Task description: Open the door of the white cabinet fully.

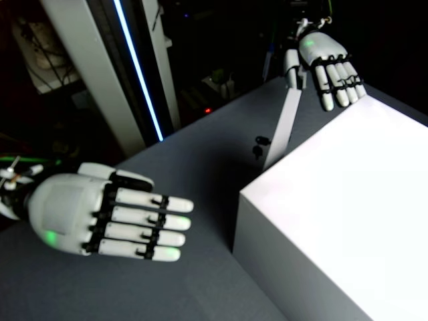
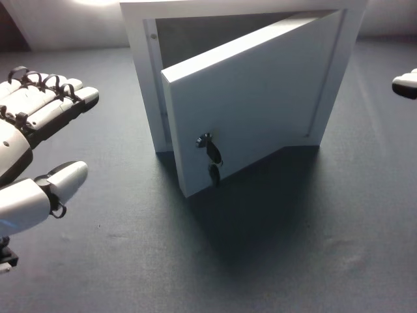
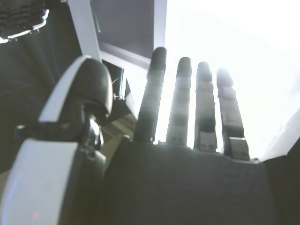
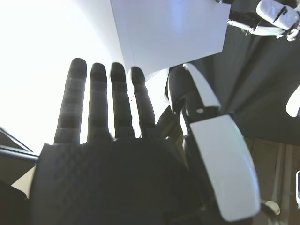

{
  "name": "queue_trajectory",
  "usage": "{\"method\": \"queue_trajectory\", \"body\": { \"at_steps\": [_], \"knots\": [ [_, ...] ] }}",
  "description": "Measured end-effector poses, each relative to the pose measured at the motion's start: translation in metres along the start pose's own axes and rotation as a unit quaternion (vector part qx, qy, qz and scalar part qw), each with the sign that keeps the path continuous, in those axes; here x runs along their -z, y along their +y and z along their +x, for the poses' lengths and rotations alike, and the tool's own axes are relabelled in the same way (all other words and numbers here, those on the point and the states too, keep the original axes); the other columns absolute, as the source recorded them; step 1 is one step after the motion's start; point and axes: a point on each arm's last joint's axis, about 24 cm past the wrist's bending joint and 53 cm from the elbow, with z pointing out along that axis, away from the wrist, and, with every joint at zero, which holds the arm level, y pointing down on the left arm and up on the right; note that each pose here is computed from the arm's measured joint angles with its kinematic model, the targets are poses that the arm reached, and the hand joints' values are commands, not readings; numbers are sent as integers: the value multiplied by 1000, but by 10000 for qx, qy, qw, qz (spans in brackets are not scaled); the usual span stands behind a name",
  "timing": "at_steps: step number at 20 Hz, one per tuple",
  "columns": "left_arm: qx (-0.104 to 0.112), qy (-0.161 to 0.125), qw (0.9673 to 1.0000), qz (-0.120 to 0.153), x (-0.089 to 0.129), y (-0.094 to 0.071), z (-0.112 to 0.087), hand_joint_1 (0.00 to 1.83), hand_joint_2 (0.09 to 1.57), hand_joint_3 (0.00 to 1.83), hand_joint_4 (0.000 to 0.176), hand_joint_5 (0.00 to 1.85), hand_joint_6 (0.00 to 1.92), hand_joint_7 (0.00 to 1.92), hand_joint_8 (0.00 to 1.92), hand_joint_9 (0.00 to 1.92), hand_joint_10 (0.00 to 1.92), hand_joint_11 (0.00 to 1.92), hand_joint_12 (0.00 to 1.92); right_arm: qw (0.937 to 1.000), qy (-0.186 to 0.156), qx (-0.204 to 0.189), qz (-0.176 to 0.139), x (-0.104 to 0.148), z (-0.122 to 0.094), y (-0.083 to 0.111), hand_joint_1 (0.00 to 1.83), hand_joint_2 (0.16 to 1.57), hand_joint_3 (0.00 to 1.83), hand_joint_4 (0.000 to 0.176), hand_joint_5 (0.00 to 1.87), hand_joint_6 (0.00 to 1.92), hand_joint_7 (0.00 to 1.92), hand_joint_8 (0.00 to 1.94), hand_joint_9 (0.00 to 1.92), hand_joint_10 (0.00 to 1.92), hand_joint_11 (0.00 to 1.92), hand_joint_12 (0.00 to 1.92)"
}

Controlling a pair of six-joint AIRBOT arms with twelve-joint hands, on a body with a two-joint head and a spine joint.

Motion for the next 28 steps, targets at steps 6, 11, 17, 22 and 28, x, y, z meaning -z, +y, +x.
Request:
{"method": "queue_trajectory", "body": {
  "at_steps": [6,11,17,22,28],
  "knots": [
    [98,15,9997,201,-6,-10,4,0,1571,75,0,80,2,65,4,55,5,0,89,10000,6,-17,3,0,1,-1,505,1396,0,0,319,2,310,5,249,6,158,110],
    [211,66,9989,424,-15,-22,15,0,1571,108,0,77,0,96,0,108,0,0,194,10000,-1,-51,8,0,3,-3,464,1403,1,0,331,1,322,1,268,2,199,75],
    [354,152,9976,567,-22,-31,26,0,1571,136,0,66,1,50,2,51,3,0,195,10000,14,-47,19,0,4,-3,464,1407,0,0,328,2,323,3,272,5,218,61],
    [437,164,9968,652,-33,-34,34,0,1571,184,0,43,2,0,0,12,0,0,156,10000,7,-48,17,0,4,-3,486,1417,2,0,317,1,321,2,281,4,235,55],
    [487,274,9959,706,-35,-38,44,0,1571,113,0,3,0,0,0,0,0,0,103,10000,3,-51,19,-1,4,-4,483,1406,0,0,334,6,338,6,295,7,247,52]
  ]
}}
